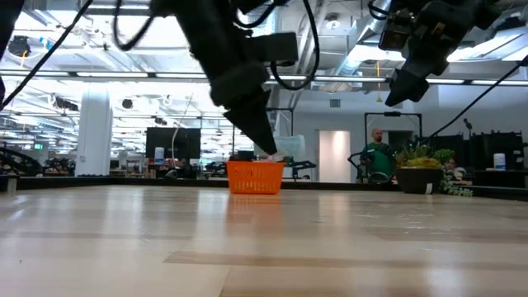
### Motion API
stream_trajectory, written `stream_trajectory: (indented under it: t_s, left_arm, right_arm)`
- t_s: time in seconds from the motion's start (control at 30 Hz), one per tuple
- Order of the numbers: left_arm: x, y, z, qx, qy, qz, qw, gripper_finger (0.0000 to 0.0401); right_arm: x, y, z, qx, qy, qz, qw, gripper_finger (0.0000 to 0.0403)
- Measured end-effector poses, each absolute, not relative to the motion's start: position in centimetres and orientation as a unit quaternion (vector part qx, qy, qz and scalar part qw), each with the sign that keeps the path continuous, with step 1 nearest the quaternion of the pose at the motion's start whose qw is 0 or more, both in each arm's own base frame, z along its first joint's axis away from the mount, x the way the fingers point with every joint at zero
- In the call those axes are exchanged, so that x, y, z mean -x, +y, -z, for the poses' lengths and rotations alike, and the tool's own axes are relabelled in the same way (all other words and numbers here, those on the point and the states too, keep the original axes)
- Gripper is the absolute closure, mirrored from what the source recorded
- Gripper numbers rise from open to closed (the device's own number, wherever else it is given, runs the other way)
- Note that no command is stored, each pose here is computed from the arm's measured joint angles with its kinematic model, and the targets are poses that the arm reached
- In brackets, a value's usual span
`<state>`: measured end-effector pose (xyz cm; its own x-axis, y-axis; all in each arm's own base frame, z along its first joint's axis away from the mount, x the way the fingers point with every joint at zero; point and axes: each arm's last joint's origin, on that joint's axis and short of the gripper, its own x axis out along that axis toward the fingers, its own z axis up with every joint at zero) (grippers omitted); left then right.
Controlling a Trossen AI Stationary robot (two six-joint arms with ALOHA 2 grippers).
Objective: Pick and place pill bottles into a basket
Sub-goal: Put the blue pill bottle into the orange bin
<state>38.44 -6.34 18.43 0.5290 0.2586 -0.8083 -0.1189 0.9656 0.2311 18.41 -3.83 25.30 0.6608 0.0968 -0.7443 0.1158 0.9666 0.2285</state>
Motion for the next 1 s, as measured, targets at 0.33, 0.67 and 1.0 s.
stream_trajectory:
  t_s: [0.33, 0.67, 1.0]
  left_arm:
    - [-37.9, 1.0, -20.1, -0.111, 0.533, -0.230, 0.806, 0.0316]
    - [-37.1, 7.1, -20.0, -0.114, 0.564, -0.254, 0.778, 0.0317]
    - [-36.7, 11.8, -20.2, -0.101, 0.551, -0.239, 0.793, 0.0317]
  right_arm:
    - [-18.4, -3.9, -25.3, -0.116, 0.413, 0.004, 0.903, 0.0232]
    - [-18.4, -3.9, -25.3, -0.109, 0.414, 0.009, 0.904, 0.0232]
    - [-18.4, -3.9, -25.3, -0.104, 0.413, 0.007, 0.905, 0.0232]
